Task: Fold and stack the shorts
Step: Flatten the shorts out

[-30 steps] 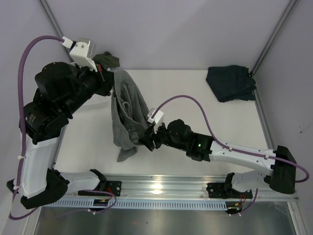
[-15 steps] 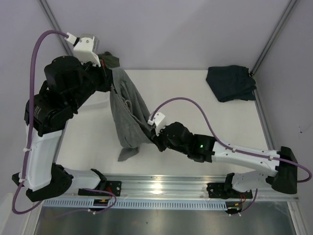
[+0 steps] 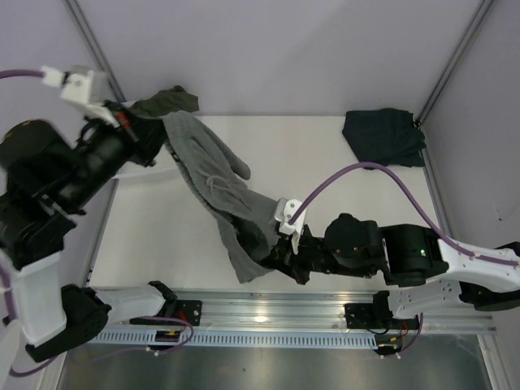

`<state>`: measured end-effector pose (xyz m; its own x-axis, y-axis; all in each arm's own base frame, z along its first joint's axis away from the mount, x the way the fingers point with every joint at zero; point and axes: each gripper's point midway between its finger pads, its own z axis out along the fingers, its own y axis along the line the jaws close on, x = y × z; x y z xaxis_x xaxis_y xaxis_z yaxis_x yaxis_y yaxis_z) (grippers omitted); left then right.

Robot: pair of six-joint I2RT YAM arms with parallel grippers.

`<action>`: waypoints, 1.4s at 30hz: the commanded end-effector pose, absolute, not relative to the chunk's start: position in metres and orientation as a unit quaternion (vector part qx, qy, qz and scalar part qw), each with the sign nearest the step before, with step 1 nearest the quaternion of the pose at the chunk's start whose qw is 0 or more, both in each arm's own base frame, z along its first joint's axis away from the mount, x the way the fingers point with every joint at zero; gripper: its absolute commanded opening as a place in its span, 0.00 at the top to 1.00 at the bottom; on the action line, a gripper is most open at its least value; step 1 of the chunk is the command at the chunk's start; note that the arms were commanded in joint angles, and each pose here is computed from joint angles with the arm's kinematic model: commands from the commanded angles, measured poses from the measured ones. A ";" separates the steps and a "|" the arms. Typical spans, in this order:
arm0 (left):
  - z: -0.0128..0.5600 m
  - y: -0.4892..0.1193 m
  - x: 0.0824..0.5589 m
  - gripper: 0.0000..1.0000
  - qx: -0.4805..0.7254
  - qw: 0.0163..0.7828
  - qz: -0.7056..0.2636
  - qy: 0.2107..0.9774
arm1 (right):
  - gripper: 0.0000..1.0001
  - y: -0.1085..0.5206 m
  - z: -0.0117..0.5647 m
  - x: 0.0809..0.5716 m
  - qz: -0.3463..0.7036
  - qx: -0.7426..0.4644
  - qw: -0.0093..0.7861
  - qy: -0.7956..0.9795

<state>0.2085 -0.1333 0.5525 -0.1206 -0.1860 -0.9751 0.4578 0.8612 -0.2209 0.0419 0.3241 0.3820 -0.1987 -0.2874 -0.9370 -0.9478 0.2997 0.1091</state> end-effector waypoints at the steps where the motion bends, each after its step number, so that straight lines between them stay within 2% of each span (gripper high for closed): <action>1: 0.625 -0.111 0.165 1.00 0.068 0.733 -0.317 0.597 | 1.00 0.314 0.387 0.032 0.364 -0.472 0.432 0.677; 3: 0.621 -0.111 0.174 1.00 0.062 0.734 -0.304 0.604 | 1.00 0.307 0.396 0.051 0.336 -0.443 0.461 0.692; 6: 0.601 -0.127 0.213 1.00 0.058 0.721 -0.267 0.637 | 1.00 0.292 0.394 0.092 0.289 -0.403 0.473 0.728; 10: 0.568 -0.159 0.276 1.00 0.061 0.692 -0.238 0.679 | 1.00 0.261 0.378 0.170 0.209 -0.332 0.479 0.785; 11: 0.552 -0.175 0.299 1.00 0.064 0.674 -0.239 0.696 | 1.00 0.243 0.375 0.203 0.180 -0.293 0.486 0.804; 13: 0.549 -0.179 0.330 1.00 0.054 0.675 -0.243 0.695 | 1.00 0.241 0.371 0.237 0.177 -0.284 0.481 0.810; 14: 0.535 -0.188 0.355 1.00 0.048 0.661 -0.244 0.708 | 1.00 0.216 0.372 0.271 0.158 -0.242 0.489 0.823; 15: 0.540 -0.189 0.365 1.00 0.045 0.664 -0.253 0.702 | 1.00 0.222 0.366 0.291 0.172 -0.239 0.479 0.827; 17: 0.549 -0.192 0.399 1.00 0.036 0.669 -0.277 0.689 | 1.00 0.198 0.392 0.333 0.169 -0.185 0.507 0.825; 19: 0.560 -0.182 0.425 1.00 0.022 0.683 -0.290 0.670 | 1.00 0.198 0.386 0.373 0.159 -0.161 0.497 0.838; 20: 0.590 -0.176 0.421 1.00 0.015 0.705 -0.309 0.638 | 1.00 0.196 0.429 0.382 0.168 -0.151 0.539 0.811; 22: 0.588 -0.167 0.447 1.00 0.000 0.706 -0.320 0.631 | 1.00 0.194 0.429 0.417 0.152 -0.137 0.538 0.818; 23: 0.602 -0.162 0.451 1.00 -0.002 0.724 -0.327 0.607 | 1.00 0.187 0.482 0.416 0.162 -0.128 0.594 0.778; 25: 0.600 -0.148 0.461 1.00 -0.018 0.731 -0.328 0.598 | 1.00 0.176 0.482 0.436 0.154 -0.118 0.601 0.776; 26: 0.591 -0.147 0.470 1.00 -0.018 0.735 -0.330 0.592 | 1.00 0.174 0.461 0.445 0.149 -0.121 0.582 0.790; 27: 0.605 -0.143 0.457 1.00 -0.014 0.748 -0.332 0.574 | 1.00 0.164 0.456 0.458 0.146 -0.110 0.587 0.789; 28: 0.573 -0.145 0.468 1.00 -0.016 0.734 -0.327 0.595 | 1.00 0.161 0.443 0.463 0.151 -0.107 0.578 0.795; 29: 0.589 -0.144 0.460 1.00 -0.008 0.761 -0.336 0.555 | 1.00 0.162 0.404 0.454 0.174 -0.107 0.539 0.817; 30: 0.514 -0.148 0.482 1.00 -0.022 0.725 -0.329 0.605 | 1.00 0.154 0.410 0.463 0.181 -0.097 0.569 0.797; 32: 0.519 -0.140 0.459 1.00 -0.025 0.746 -0.328 0.579 | 1.00 0.143 0.397 0.451 0.180 -0.086 0.572 0.795; 33: 0.456 -0.141 0.468 1.00 -0.035 0.717 -0.320 0.618 | 1.00 0.140 0.356 0.450 0.179 -0.081 0.540 0.819; 35: 0.443 -0.140 0.450 1.00 -0.036 0.712 -0.327 0.620 | 1.00 0.133 0.334 0.436 0.184 -0.079 0.524 0.828; 36: 0.397 -0.141 0.448 1.00 -0.045 0.689 -0.323 0.648 | 1.00 0.132 0.292 0.428 0.183 -0.073 0.494 0.847; 38: 0.313 -0.136 0.428 1.00 -0.075 0.647 -0.313 0.691 | 1.00 0.135 0.259 0.412 0.186 -0.068 0.476 0.857; 39: 0.300 -0.133 0.420 1.00 -0.084 0.644 -0.312 0.693 | 1.00 0.136 0.258 0.403 0.192 -0.062 0.487 0.850; 40: 0.238 -0.127 0.404 1.00 -0.102 0.612 -0.299 0.725 | 1.00 0.132 0.212 0.385 0.180 -0.052 0.448 0.874; 42: 0.222 -0.117 0.388 1.00 -0.120 0.614 -0.281 0.727 | 1.00 0.136 0.191 0.364 0.172 -0.047 0.436 0.882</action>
<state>0.3932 -0.1428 0.1996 -0.4026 -0.4410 -0.8021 0.2027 0.8116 -0.5479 0.3725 0.1411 0.1794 -0.6972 0.0180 -0.7167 -0.2647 0.9226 0.2806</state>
